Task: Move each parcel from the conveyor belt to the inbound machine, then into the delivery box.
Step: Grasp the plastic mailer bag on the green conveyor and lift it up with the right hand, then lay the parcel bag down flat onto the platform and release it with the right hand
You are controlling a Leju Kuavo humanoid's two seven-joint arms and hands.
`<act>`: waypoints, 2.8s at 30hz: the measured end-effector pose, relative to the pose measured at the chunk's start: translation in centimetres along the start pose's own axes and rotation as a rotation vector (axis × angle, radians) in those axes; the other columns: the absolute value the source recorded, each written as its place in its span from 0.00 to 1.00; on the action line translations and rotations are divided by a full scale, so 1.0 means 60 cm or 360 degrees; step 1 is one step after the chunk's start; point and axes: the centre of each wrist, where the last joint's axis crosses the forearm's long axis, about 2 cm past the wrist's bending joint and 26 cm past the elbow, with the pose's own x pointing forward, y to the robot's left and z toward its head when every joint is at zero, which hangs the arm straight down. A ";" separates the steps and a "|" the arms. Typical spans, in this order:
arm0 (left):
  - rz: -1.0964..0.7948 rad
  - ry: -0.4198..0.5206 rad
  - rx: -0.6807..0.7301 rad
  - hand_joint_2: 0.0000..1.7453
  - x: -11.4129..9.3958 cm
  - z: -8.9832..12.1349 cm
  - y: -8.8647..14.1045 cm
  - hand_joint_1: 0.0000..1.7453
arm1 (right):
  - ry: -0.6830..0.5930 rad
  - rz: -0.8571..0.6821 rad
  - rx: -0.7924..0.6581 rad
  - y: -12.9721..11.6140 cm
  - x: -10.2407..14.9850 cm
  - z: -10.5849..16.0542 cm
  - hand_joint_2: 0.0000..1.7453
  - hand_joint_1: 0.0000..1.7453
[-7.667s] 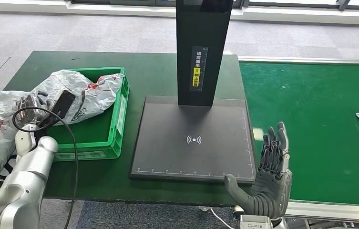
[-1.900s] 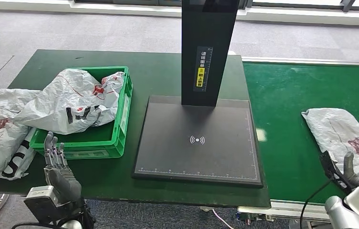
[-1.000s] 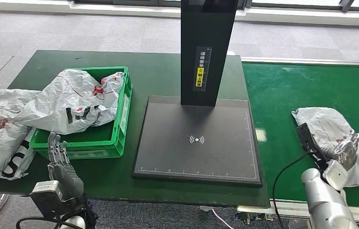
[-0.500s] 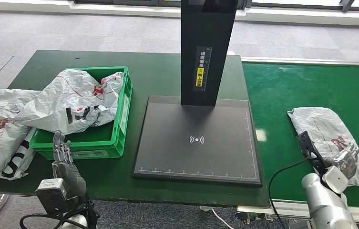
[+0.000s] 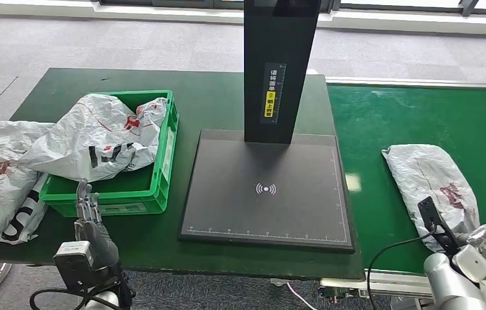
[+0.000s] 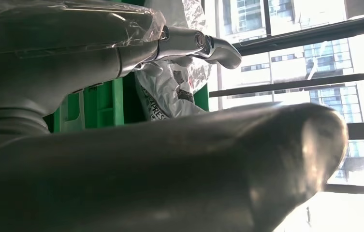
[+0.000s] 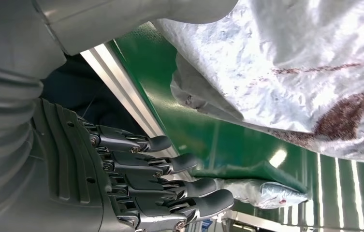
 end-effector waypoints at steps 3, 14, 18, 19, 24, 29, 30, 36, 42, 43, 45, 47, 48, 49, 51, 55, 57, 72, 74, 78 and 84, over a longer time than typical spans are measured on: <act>-0.0004 -0.0002 -0.0007 0.00 -0.002 -0.003 -0.002 0.00 | -0.0050 0.0008 0.0070 0.012 -0.008 0.006 1.00 0.00; -0.0009 0.0013 -0.0022 0.00 -0.008 -0.005 -0.009 0.00 | -0.0191 0.0029 0.0132 0.036 0.010 0.026 1.00 0.00; -0.0009 0.0014 -0.0025 0.00 -0.010 -0.007 -0.011 0.00 | -0.0234 0.0044 0.0147 0.042 0.023 0.032 1.00 0.00; -0.0009 0.0016 -0.0026 0.00 -0.011 -0.007 -0.011 0.00 | -0.0245 0.0045 0.0158 0.044 0.027 0.035 1.00 0.00; -0.0002 0.0024 -0.0041 0.00 -0.014 -0.012 -0.015 0.00 | -0.0237 0.0024 0.0443 0.060 0.036 0.046 1.00 0.00; 0.0003 0.0039 -0.0065 0.00 -0.022 -0.021 -0.023 0.00 | -0.0223 0.0013 0.0613 0.071 0.030 0.052 1.00 0.00; 0.0005 0.0042 -0.0067 0.00 -0.023 -0.022 -0.024 0.00 | -0.0220 0.0013 0.0653 0.074 0.029 0.053 1.00 0.00; 0.0022 0.0070 -0.0067 0.00 -0.032 -0.035 -0.035 0.00 | -0.0215 0.0021 0.0897 0.081 0.016 0.056 1.00 1.00; 0.0019 0.0084 -0.0057 0.00 -0.035 -0.037 -0.037 0.00 | -0.0290 0.0115 0.0927 0.081 0.000 0.053 1.00 1.00; 0.0019 0.0086 -0.0056 0.00 -0.035 -0.036 -0.037 0.00 | -0.0298 0.0122 0.0924 0.080 -0.002 0.052 1.00 1.00; 0.0016 0.0091 -0.0050 0.00 -0.035 -0.035 -0.037 0.00 | -0.0319 0.0125 0.0913 0.078 -0.003 0.050 1.00 1.00; 0.0014 0.0100 -0.0045 0.00 -0.036 -0.032 -0.035 0.00 | -0.0347 0.0123 0.0888 0.075 -0.001 0.048 1.00 1.00; 0.0014 0.0106 -0.0043 0.00 -0.036 -0.030 -0.035 0.00 | -0.0365 0.0124 0.0870 0.074 0.000 0.047 1.00 1.00; 0.0014 0.0112 -0.0042 0.00 -0.036 -0.028 -0.033 0.00 | -0.0385 0.0124 0.0844 0.072 0.003 0.046 1.00 1.00; 0.0012 0.0121 -0.0038 0.00 -0.035 -0.022 -0.030 0.00 | -0.0430 0.0131 0.0745 0.069 0.011 0.045 1.00 1.00; -0.0006 0.0129 -0.0003 0.00 -0.029 -0.004 -0.016 0.00 | -0.0542 0.0118 0.0493 0.063 0.053 0.052 1.00 1.00; -0.0011 0.0127 0.0015 0.00 -0.025 0.001 -0.009 0.00 | -0.0591 0.0110 0.0450 0.060 0.076 0.055 1.00 1.00; 0.0012 0.0128 0.0125 0.00 -0.012 0.015 0.015 0.00 | -0.1029 -0.0538 -0.0157 0.026 0.155 0.081 1.00 1.00; 0.0092 0.0143 0.0139 0.00 -0.009 0.016 0.021 0.00 | -0.1143 -0.0821 -0.0428 0.010 0.170 0.111 1.00 1.00; 0.0126 0.0126 0.0137 0.00 -0.010 0.007 0.026 0.00 | -0.1475 -0.0919 -0.0933 -0.029 0.207 0.214 1.00 1.00; 0.0098 0.0107 0.0165 0.00 -0.008 0.000 0.021 0.00 | -0.1935 -0.0923 -0.1496 -0.103 0.230 0.376 1.00 1.00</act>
